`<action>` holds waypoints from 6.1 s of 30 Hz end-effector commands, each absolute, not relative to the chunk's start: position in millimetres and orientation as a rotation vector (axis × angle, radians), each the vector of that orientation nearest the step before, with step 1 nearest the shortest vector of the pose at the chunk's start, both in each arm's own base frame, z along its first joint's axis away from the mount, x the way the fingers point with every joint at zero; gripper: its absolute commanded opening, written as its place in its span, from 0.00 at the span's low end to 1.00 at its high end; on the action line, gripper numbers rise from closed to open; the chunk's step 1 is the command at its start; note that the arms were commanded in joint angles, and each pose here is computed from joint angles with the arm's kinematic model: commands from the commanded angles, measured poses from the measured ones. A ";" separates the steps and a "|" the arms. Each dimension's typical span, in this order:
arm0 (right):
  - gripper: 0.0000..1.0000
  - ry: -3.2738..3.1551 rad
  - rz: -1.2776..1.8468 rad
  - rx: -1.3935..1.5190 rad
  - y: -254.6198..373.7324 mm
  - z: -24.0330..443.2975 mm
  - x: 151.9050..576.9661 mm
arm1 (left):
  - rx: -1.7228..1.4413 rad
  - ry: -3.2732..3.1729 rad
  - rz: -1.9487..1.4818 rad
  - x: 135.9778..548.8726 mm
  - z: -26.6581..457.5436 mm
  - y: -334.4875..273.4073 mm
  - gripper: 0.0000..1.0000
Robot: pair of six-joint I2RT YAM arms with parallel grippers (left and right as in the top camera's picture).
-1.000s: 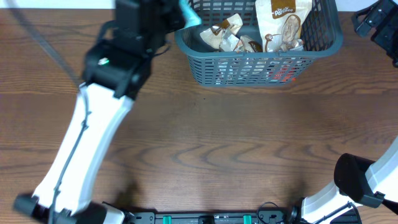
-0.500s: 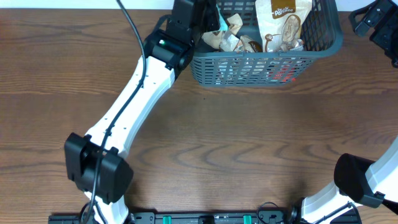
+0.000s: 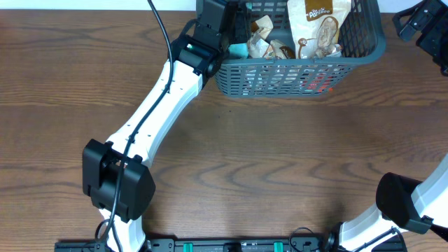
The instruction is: Pack container
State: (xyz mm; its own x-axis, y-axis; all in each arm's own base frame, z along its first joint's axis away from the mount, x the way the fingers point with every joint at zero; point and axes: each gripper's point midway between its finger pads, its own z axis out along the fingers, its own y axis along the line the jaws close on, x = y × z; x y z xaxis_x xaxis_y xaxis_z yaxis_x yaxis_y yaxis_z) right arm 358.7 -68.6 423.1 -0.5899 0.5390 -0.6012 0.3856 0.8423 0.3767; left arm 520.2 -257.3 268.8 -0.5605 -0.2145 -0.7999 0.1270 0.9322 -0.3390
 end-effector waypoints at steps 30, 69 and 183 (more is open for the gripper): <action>0.99 2.245 0.287 0.215 -23.2 458.4 317.1 | -0.187 1.843 -0.102 304.3 513.6 -65.2 0.99; 0.99 2.540 0.393 0.226 39.8 272.6 93.6 | -0.137 2.116 0.097 125.9 444.0 31.0 0.99; 0.99 1.648 0.017 -0.320 37.2 157.9 239.3 | -0.193 1.789 -0.044 164.4 465.7 13.1 0.99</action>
State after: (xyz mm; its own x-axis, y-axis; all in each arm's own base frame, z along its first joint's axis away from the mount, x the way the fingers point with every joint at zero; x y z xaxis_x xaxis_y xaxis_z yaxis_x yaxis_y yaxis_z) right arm 239.6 35.1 158.2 -0.0711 -0.2117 -0.9748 -0.2141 0.9577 -0.1924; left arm 153.3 30.4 488.5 -0.1706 -0.2335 -0.9573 -0.2055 0.9586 -0.1972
